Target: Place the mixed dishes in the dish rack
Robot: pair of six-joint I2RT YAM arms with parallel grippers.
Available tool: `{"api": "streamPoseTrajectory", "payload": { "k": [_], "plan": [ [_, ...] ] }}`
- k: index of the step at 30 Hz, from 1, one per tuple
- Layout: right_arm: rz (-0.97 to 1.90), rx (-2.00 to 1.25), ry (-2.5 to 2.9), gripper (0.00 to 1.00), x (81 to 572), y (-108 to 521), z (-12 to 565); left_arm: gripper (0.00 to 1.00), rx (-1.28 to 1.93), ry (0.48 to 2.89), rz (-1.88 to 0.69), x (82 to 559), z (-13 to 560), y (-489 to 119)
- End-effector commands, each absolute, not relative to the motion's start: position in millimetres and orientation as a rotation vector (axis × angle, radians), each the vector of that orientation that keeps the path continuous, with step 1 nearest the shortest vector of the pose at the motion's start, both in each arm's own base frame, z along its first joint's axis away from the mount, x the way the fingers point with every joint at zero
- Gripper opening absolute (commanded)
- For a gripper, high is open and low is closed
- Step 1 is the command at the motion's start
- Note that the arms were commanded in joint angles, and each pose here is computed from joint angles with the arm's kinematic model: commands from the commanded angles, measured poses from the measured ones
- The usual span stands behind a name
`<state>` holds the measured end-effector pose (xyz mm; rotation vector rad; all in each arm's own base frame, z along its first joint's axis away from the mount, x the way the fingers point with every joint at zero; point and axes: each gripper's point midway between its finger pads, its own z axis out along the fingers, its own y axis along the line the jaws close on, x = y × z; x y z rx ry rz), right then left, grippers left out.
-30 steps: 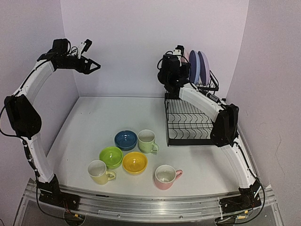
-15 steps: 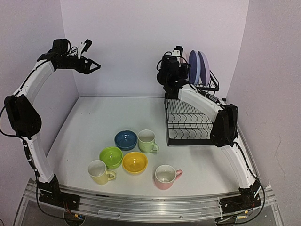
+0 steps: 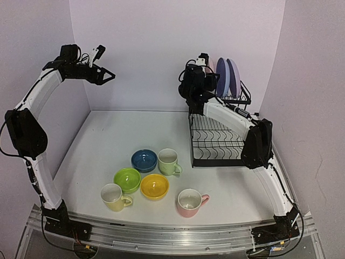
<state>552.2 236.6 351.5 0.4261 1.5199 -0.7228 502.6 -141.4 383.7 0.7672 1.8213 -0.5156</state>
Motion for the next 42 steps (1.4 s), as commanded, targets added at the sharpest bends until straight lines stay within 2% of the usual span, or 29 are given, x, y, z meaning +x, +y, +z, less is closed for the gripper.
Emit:
{"api": "streamPoseTrajectory", "payload": {
  "k": [1,19,32,42],
  "plan": [
    [-0.763,0.696,1.496,0.50,505.3,204.9,385.0,0.93,0.769,1.786,-0.528,499.0,399.3,-141.7],
    [-0.681,0.637,1.487,0.79,489.8,214.2,416.7,0.93,0.768,1.782,-0.534,498.8,402.5,-142.2],
    [-0.578,0.545,1.471,0.85,468.9,233.7,454.1,0.93,0.765,1.773,-0.553,499.8,405.6,-144.3],
    [-0.387,0.092,1.424,0.86,412.9,301.5,503.0,0.91,0.854,1.817,-0.670,481.7,382.2,-157.9]
  ]
}}
